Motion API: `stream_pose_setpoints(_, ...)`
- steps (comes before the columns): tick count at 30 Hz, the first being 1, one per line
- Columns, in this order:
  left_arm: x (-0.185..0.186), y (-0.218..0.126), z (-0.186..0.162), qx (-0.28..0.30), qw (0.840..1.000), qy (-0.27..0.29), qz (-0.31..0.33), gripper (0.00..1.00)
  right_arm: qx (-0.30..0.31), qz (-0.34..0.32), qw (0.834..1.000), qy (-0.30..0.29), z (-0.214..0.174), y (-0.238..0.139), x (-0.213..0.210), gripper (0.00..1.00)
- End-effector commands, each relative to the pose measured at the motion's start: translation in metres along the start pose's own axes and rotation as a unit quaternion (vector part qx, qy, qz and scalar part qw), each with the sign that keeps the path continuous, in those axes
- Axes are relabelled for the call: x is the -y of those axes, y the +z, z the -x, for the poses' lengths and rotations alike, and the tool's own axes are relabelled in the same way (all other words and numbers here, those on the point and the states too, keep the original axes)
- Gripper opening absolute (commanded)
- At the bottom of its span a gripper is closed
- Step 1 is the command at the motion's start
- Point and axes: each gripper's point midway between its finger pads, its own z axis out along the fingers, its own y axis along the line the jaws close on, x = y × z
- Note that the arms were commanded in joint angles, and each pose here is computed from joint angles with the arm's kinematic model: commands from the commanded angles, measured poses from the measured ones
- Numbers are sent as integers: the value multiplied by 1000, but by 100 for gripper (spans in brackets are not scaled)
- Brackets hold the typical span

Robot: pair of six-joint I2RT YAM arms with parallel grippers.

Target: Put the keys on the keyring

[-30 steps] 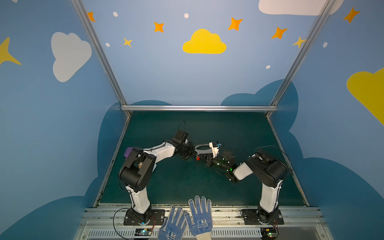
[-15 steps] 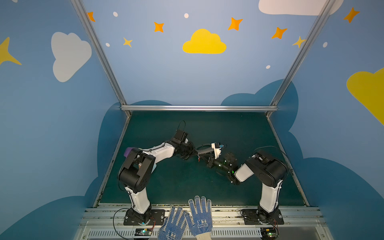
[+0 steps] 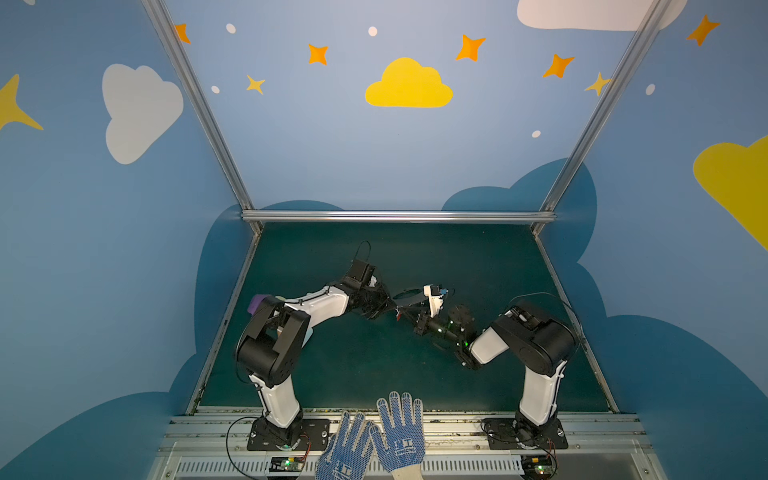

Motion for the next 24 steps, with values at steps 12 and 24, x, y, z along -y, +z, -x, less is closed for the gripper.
stream_pose_setpoints(12, 7, -24, -6, 14, 1000, 16, 4, 17, 63, 29, 997, -41, 46, -2, -28, 0)
stream_pose_setpoints(24, 20, -50, 1, 42, 998, 49, 1, 19, 72, 49, 994, -60, 60, -11, -47, 0)
